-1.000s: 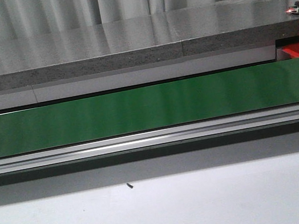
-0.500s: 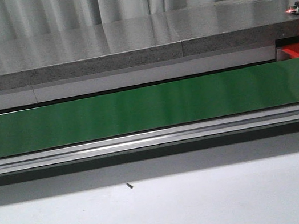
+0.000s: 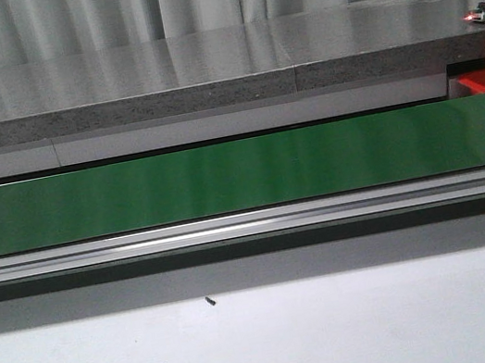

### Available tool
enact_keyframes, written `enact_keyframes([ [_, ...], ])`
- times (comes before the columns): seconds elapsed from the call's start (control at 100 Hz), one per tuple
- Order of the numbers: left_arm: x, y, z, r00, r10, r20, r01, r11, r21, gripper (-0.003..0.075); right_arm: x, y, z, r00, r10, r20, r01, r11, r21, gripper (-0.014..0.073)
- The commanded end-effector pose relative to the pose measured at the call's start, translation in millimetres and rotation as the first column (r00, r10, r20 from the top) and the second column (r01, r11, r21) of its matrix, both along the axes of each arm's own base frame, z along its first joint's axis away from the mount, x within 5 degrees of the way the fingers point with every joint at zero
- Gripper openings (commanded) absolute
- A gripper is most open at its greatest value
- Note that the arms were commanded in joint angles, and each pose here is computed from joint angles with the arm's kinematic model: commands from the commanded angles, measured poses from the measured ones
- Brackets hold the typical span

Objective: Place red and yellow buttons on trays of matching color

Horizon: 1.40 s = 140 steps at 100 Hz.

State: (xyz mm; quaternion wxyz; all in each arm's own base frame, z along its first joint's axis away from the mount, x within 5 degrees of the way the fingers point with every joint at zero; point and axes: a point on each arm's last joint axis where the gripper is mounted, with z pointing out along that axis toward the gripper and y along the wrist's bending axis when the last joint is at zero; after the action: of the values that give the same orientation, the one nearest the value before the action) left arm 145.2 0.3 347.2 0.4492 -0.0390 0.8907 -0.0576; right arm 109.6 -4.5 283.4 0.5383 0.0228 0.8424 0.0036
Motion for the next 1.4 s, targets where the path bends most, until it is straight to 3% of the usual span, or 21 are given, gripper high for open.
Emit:
enact_keyframes([
  [0.0,20.8,12.5,21.9,0.993,0.083,0.085,-0.082,0.997,-0.011,-0.002,2.4,-1.2,14.5,0.995,-0.013,0.101,0.014,1.0,-0.004,-0.0118],
  [0.13,52.1,35.1,25.9,0.985,0.171,0.038,-0.171,0.985,-0.017,-0.0015,2.5,-1.2,14.6,0.995,-0.013,0.102,0.014,1.0,-0.004,-0.0118],
  [0.2,70.1,46.4,25.1,0.98,0.2,0.006,-0.2,0.98,-0.019,0.0031,2.5,-1.2,14.6,0.995,-0.013,0.102,0.014,1.0,-0.004,-0.0118],
  [0.3,96.4,62.9,20.0,0.971,0.231,-0.065,-0.233,0.972,-0.03,0.0195,2.4,-1.2,14.5,0.995,-0.013,0.101,0.014,1.0,-0.004,-0.0118],
  [0.42,123.5,81.3,13.9,0.958,0.259,-0.122,-0.265,0.963,-0.038,0.047,2.5,-1.2,14.6,0.995,-0.013,0.102,0.014,1.0,-0.004,-0.0118],
  [0.49,137.3,92.0,7.7,0.946,0.286,-0.15,-0.296,0.954,-0.053,0.0555,2.5,-1.2,14.6,0.995,-0.013,0.102,0.014,1.0,-0.004,-0.0118],
  [0.82,191.0,142.1,-22.8,0.887,0.372,-0.275,-0.411,0.906,-0.101,0.0567,3.0,-1.6,16.1,0.993,-0.016,0.119,0.017,1.0,-0.006,-0.0118],
  [1.02,213.0,177.4,-39.3,0.832,0.443,-0.336,-0.508,0.851,-0.136,0.0567,3.0,-1.6,16.1,0.993,-0.016,0.119,0.017,1.0,-0.006,-0.0118],
  [1.19,234.8,193.6,-59.0,0.81,0.434,-0.395,-0.507,0.857,-0.097,0.0567,3.0,-1.6,16.1,0.993,-0.016,0.119,0.017,1.0,-0.006,-0.0118],
  [1.39,260.9,207.1,-71.2,0.813,0.434,-0.388,-0.507,0.855,-0.108,0.0567,3.0,-1.6,16.1,0.993,-0.016,0.119,0.017,1.0,-0.006,-0.0118],
])
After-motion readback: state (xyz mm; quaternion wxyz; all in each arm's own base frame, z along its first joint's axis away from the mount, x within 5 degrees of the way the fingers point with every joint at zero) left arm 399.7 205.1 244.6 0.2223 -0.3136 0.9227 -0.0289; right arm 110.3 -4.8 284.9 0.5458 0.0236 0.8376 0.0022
